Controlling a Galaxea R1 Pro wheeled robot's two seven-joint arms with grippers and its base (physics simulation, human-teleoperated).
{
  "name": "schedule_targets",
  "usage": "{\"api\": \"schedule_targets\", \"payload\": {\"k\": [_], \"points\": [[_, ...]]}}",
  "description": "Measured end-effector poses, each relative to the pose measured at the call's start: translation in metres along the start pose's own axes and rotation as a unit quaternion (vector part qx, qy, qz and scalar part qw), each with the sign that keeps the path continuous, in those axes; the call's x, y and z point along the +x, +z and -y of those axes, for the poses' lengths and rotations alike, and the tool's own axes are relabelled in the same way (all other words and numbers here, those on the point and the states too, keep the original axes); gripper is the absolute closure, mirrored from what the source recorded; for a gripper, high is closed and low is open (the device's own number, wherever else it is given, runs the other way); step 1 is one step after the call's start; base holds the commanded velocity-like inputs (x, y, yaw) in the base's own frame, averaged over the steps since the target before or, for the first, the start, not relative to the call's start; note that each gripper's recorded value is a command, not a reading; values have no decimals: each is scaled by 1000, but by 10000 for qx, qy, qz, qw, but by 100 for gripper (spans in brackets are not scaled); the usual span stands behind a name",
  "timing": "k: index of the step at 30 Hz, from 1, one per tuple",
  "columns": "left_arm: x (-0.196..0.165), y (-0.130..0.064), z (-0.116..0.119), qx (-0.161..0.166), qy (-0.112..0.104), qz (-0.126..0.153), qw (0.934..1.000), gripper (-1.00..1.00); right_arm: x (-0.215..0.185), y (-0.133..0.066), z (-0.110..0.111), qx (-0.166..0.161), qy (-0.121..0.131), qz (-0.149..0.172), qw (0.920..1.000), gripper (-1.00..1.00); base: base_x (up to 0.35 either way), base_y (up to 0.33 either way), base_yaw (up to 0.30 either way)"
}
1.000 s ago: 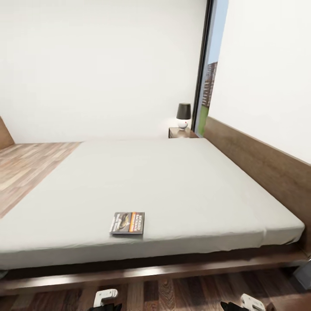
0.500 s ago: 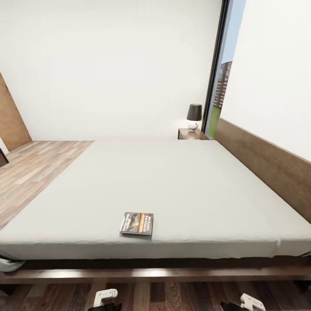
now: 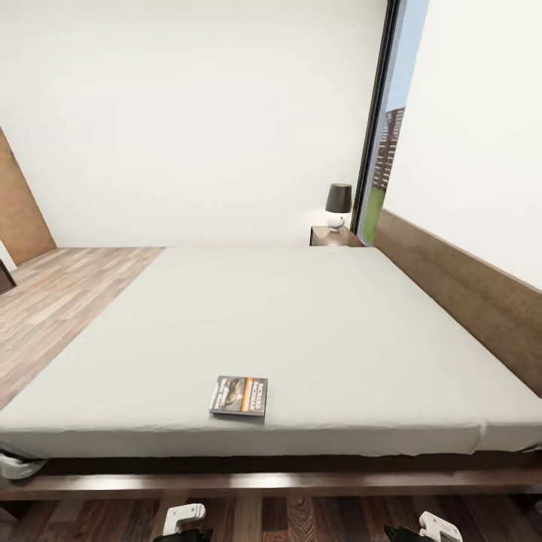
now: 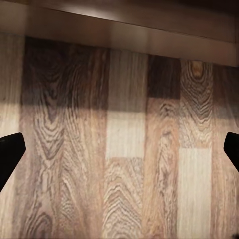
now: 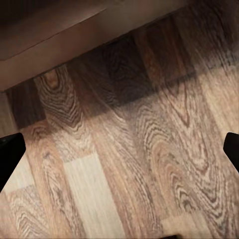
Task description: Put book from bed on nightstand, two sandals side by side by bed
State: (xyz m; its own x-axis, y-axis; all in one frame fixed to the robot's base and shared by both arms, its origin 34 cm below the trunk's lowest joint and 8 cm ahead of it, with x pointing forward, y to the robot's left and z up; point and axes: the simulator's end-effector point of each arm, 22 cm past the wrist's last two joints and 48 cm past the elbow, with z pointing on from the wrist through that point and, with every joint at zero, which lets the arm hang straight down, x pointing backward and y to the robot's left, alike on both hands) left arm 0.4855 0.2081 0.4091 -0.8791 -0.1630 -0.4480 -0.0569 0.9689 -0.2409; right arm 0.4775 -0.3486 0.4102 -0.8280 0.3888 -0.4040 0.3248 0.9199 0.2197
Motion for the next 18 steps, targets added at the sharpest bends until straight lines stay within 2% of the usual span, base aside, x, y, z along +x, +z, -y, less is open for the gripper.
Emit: {"api": "schedule_targets", "payload": {"k": [12,14,18], "points": [[-16,-19,5,-5,14,61,10000,-100,-8,-18,-12,-29,12,-26,10000,-100,0,0,0],[-19,-22,6,-6,17,83,10000,-100,0,-21,-13,-18,55,-134,9999,-100,0,0,0],[-23,-28,8,-5,13,94,10000,-100,28,-31,0,167,154,-447,9987,-100,0,0,0]]}}
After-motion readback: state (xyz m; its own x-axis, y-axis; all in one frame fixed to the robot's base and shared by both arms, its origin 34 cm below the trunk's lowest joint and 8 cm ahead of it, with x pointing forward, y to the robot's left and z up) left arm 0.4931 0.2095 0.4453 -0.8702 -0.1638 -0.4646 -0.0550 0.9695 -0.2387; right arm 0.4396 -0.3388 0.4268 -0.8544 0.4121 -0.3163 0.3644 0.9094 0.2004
